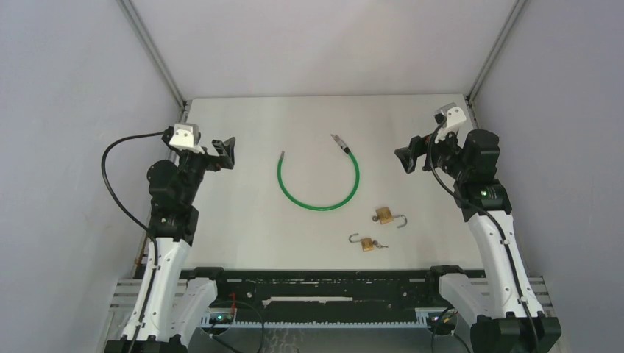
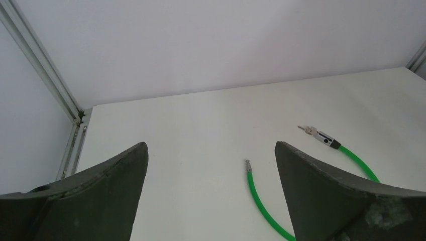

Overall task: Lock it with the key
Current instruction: Adjust the lock at the center of the board.

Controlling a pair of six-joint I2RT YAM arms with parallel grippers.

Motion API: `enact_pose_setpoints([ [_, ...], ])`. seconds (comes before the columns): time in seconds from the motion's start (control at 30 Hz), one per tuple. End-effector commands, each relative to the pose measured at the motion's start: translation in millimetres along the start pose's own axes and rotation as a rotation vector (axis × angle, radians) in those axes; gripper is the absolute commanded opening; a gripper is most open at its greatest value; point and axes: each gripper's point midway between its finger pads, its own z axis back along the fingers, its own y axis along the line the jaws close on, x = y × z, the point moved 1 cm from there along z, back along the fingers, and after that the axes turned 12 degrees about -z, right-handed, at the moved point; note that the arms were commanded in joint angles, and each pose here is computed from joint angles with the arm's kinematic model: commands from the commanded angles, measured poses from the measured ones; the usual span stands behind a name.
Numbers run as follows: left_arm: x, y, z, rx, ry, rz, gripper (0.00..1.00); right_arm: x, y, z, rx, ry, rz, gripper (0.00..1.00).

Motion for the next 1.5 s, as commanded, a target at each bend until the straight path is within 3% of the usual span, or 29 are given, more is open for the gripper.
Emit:
enact_pose_setpoints([
  [0.0,1.6,0.1,1.0,-0.001,-0.030,0.004,1.00,10.0,6.1,2.9,0.033,-0.045,0.036,1.00],
  [0.53,-5.0,-1.3,0.0,-0.007,-0.016,0.003,1.00,8.2,2.3,1.2,0.020,-0.044,0.035,1.00],
  [0.8,-18.1,-12.6,-1.1,-0.117,0.078,-0.096,1.00,10.2,-10.9,-1.3,-0.056,-0.053,0.022,1.00],
  [1.07,-42.3,-68.9,6.4,-0.391,0.157,-0.290,1.00,4.5,-34.7,-1.7,-0.222,-0.027,0.055,1.00],
  [1.47,-92.2,-199.4,31.6,-0.894,0.279,-0.568,1.00,-17.0,-34.5,-1.1,-0.126,0.004,0.047,1.00],
])
